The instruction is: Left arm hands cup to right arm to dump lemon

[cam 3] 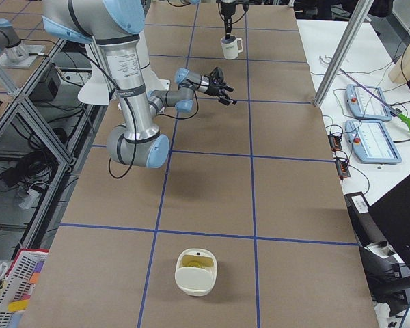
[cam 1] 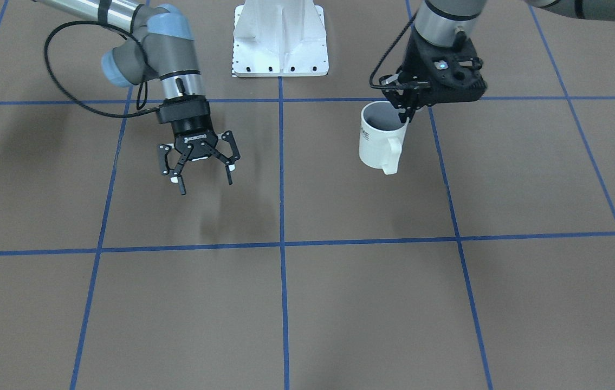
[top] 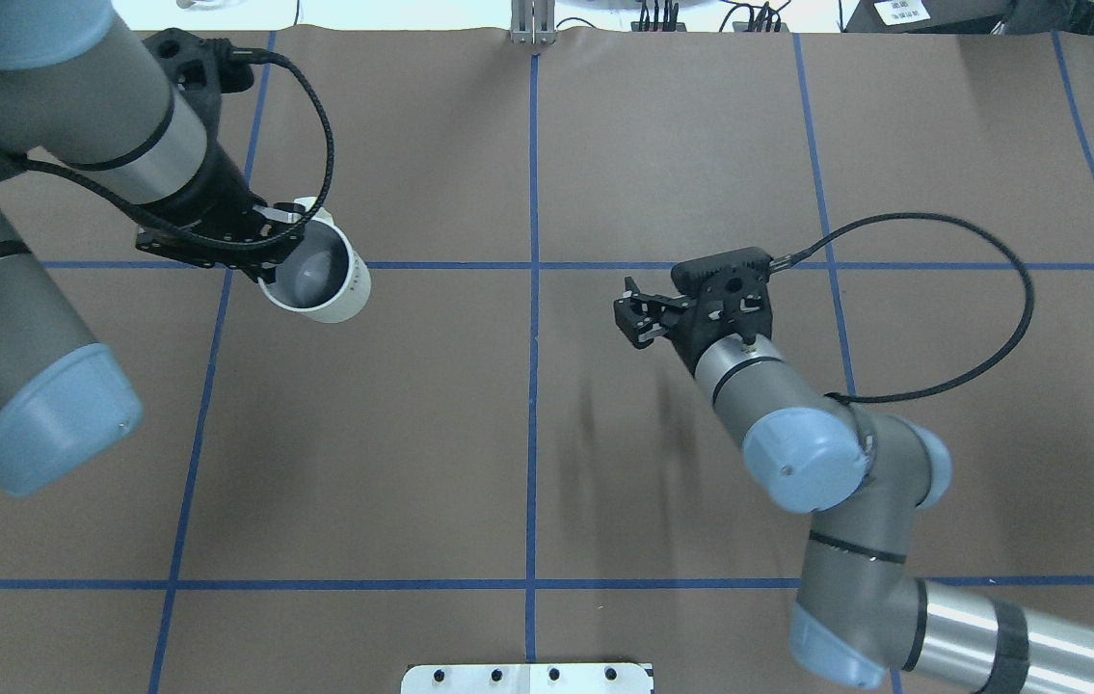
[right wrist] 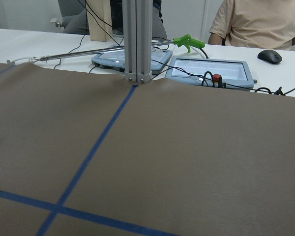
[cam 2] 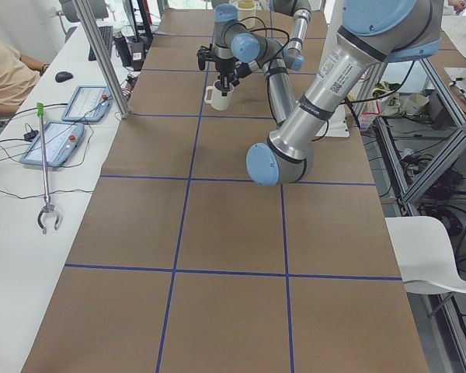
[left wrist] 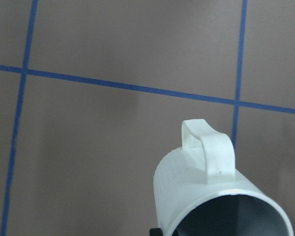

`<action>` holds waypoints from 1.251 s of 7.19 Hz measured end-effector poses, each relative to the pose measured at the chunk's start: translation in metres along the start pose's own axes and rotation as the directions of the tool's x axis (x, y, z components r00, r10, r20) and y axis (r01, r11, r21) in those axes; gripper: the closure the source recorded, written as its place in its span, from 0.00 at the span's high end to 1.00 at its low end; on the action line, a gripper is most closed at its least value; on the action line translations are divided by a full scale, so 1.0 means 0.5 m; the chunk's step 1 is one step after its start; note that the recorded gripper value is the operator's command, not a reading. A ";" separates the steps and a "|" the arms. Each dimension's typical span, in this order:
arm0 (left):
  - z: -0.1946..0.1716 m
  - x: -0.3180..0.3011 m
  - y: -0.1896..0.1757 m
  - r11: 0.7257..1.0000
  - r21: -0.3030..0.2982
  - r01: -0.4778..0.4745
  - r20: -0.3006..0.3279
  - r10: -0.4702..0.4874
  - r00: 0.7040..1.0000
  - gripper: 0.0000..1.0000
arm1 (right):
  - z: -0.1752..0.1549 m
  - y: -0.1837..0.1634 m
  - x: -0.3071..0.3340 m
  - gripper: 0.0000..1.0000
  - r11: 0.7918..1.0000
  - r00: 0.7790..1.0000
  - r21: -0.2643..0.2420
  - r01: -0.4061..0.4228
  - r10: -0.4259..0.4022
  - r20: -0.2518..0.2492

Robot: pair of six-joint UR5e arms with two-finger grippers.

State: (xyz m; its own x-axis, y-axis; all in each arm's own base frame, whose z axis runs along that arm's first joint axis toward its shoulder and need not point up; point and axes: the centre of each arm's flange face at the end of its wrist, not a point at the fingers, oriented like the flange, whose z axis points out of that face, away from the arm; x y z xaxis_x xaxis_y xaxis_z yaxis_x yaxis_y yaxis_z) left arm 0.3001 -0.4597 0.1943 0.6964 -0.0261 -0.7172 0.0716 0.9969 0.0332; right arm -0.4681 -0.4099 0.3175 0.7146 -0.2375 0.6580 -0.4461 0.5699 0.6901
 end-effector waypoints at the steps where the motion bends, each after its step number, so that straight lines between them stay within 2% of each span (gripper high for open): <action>1: 0.021 -0.101 -0.012 0.999 -0.010 -0.050 0.017 0.050 0.999 0.00 | -0.008 -0.053 0.116 1.00 0.995 0.999 -0.088 0.042 -0.039 0.031; 2: 0.039 -0.220 -0.027 0.995 -0.025 -0.100 0.011 0.101 0.995 0.00 | -0.029 -0.111 0.258 1.00 0.978 0.994 -0.188 0.091 -0.078 0.075; 3: 0.056 -0.327 -0.038 0.989 -0.041 -0.145 0.004 0.145 0.989 0.00 | -0.063 -0.158 0.406 1.00 0.952 0.988 -0.274 0.136 -0.109 0.113; 4: 0.083 -0.415 -0.047 0.982 -0.063 -0.180 0.012 0.181 0.983 0.00 | -0.108 -0.188 0.552 1.00 0.926 0.983 -0.339 0.167 -0.128 0.134; 7: 0.175 -0.638 -0.112 0.961 -0.105 -0.257 0.049 0.263 0.964 0.00 | -0.268 -0.201 0.908 1.00 0.842 0.978 -0.501 0.198 -0.140 0.152; 8: 0.206 -0.677 -0.122 0.959 -0.132 -0.252 0.057 0.262 0.963 0.00 | -0.303 -0.187 0.968 1.00 0.817 0.978 -0.541 0.201 -0.134 0.162; 9: 0.227 -0.696 -0.125 0.959 -0.154 -0.240 0.059 0.251 0.966 0.00 | -0.319 -0.173 0.996 1.00 0.800 0.977 -0.565 0.203 -0.130 0.168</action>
State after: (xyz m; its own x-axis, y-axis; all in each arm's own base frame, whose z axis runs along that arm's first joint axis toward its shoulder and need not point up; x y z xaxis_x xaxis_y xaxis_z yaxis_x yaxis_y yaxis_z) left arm 0.1344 -0.5216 0.5206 0.7328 0.2206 -0.6437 -0.2080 0.9733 0.0967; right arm 0.0123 -0.4518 0.5376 0.6658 -0.4378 0.6042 0.0928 0.8521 0.5151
